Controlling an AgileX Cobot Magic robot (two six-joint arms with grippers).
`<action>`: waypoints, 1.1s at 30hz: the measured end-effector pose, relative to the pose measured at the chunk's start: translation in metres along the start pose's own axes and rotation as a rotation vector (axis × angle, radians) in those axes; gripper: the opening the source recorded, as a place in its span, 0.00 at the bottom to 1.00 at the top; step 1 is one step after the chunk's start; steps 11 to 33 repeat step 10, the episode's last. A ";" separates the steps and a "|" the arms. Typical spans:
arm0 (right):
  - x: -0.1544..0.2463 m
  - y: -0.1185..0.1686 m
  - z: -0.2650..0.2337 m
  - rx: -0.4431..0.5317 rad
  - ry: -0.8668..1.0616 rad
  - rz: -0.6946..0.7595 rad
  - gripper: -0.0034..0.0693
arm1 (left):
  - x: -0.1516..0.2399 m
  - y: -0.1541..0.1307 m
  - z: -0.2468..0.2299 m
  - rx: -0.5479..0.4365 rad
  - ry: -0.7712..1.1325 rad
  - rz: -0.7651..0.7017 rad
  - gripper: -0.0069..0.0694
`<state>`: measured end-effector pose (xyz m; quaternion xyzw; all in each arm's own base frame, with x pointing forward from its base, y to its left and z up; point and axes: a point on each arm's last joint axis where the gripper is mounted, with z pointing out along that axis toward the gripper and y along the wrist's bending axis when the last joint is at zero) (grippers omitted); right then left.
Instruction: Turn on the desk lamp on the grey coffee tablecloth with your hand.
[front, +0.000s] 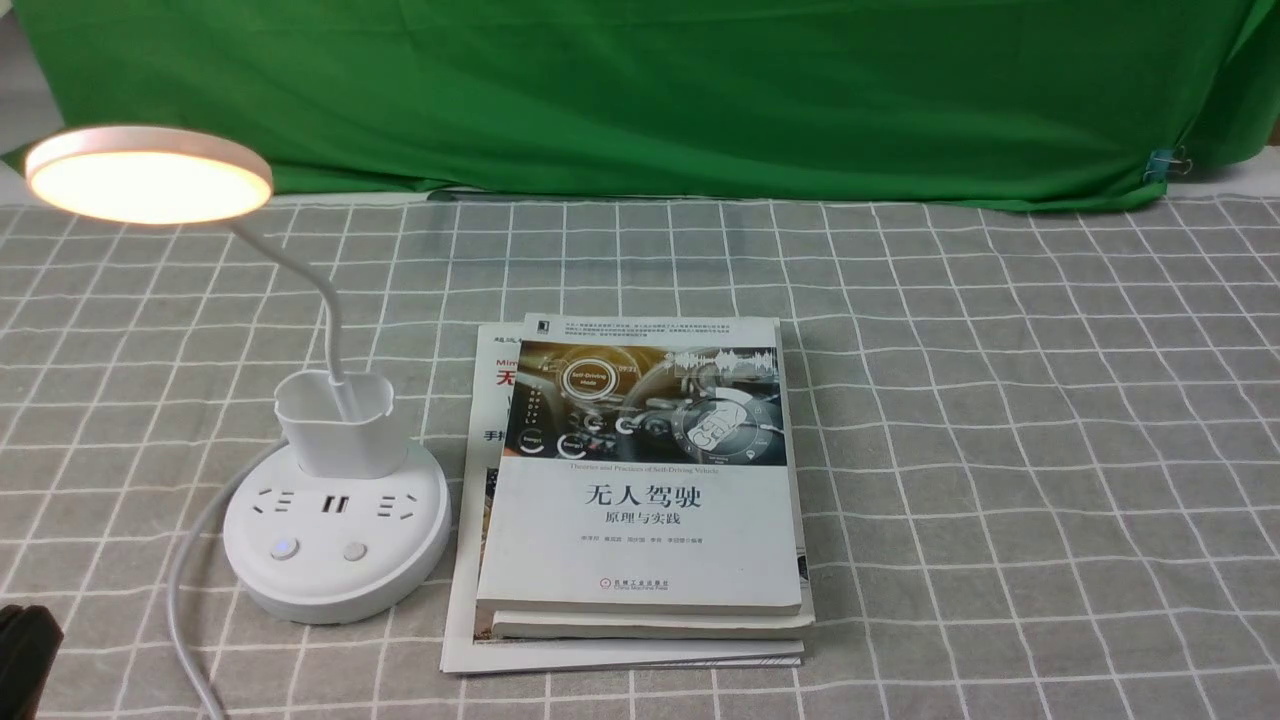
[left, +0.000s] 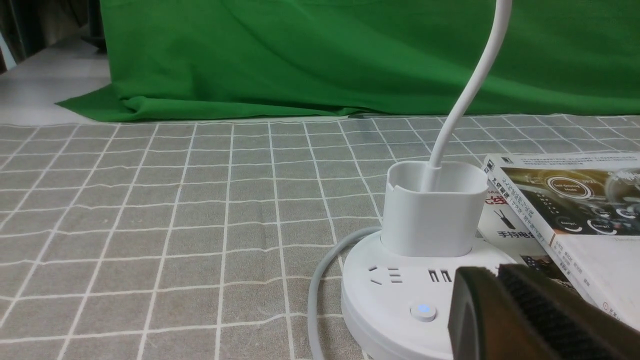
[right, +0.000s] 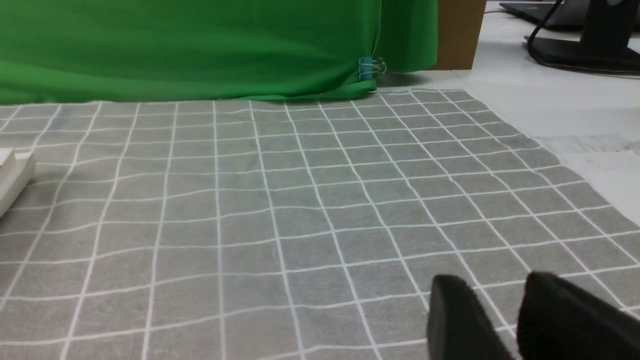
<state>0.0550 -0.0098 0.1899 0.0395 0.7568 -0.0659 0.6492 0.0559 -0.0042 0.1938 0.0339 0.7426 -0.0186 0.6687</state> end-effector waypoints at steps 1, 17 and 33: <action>0.000 0.000 0.000 0.000 0.000 0.000 0.38 | 0.000 0.000 0.000 0.000 0.000 0.000 0.13; 0.000 0.000 0.000 0.000 0.000 0.000 0.38 | 0.000 0.000 0.000 0.000 -0.001 0.004 0.14; 0.000 0.000 0.000 0.000 0.000 0.000 0.38 | 0.000 0.000 0.000 0.000 -0.001 0.004 0.14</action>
